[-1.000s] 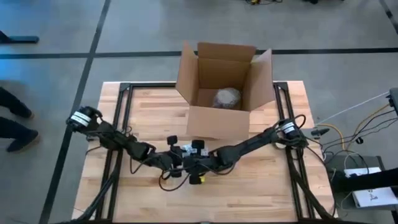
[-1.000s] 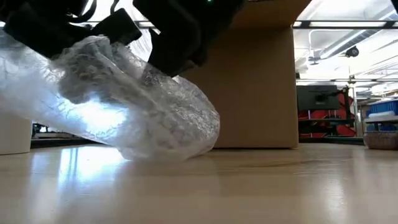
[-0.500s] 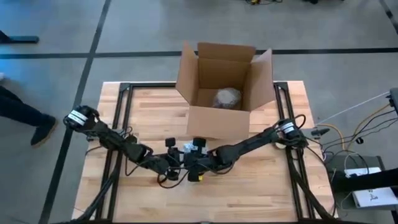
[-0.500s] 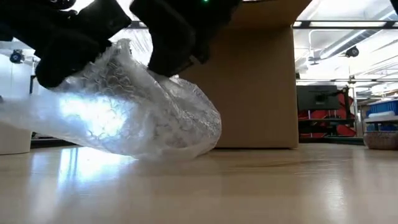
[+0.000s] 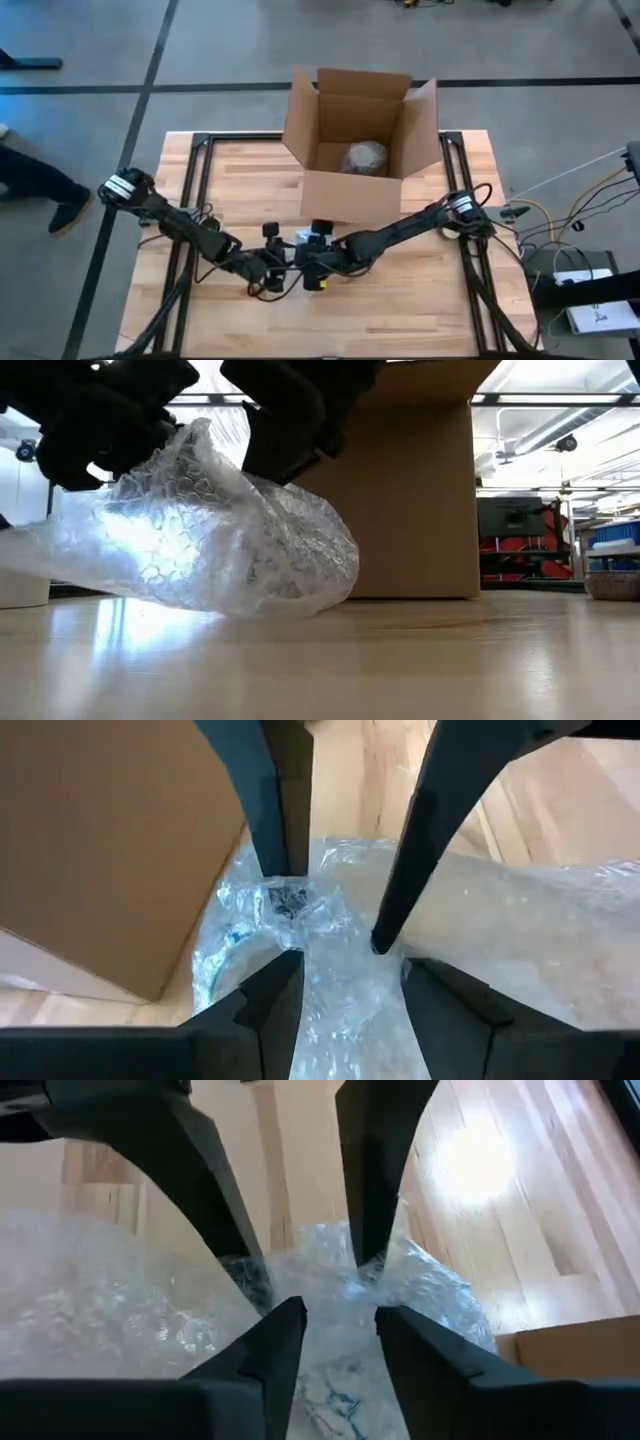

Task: Wrap mug
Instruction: Wrap the blue patterned mug with the bubble wrap

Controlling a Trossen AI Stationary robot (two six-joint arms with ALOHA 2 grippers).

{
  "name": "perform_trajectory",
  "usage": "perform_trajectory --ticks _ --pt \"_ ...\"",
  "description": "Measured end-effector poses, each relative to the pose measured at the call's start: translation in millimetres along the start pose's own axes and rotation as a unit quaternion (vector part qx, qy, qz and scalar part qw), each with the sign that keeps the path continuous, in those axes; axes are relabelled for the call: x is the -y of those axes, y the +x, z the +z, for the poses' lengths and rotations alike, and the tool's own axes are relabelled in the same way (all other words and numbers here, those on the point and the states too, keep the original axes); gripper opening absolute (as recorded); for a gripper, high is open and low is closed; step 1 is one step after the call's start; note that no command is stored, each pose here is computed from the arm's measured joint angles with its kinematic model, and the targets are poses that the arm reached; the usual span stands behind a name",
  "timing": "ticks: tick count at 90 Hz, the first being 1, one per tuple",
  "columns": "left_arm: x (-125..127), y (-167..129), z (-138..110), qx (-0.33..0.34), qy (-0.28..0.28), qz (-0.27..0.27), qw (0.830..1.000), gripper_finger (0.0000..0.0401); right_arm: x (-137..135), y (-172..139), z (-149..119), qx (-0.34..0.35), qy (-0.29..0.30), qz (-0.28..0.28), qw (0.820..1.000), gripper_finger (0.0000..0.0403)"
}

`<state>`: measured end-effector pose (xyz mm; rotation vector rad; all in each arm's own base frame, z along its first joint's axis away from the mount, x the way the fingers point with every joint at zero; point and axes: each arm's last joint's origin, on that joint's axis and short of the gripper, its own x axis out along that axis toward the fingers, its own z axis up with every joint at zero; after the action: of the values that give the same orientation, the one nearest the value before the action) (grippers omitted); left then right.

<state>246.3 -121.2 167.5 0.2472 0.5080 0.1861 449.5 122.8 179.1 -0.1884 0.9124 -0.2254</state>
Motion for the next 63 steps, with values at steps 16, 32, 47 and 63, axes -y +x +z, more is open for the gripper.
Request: perform_trajectory --ticks 16,32,47,63 --pt "-0.4 1.4 -1.8 -0.002 0.015 0.02 1.0 0.0153 1.9 -7.4 8.8 0.003 0.002 0.001 1.0 0.0161" --pt "4.1 -2.5 -1.6 0.002 0.026 0.012 1.0 0.0153 5.2 -17.1 14.9 -0.017 0.053 0.0 0.998 0.0173" --pt "9.1 -9.3 -1.9 0.009 0.044 0.031 0.999 0.0147 8.7 -26.8 19.0 -0.042 0.09 -0.003 0.995 0.017" --pt "10.4 -10.6 -4.0 0.004 0.052 0.032 0.998 0.0134 10.3 -46.2 28.9 -0.069 0.06 0.023 0.996 0.0152"
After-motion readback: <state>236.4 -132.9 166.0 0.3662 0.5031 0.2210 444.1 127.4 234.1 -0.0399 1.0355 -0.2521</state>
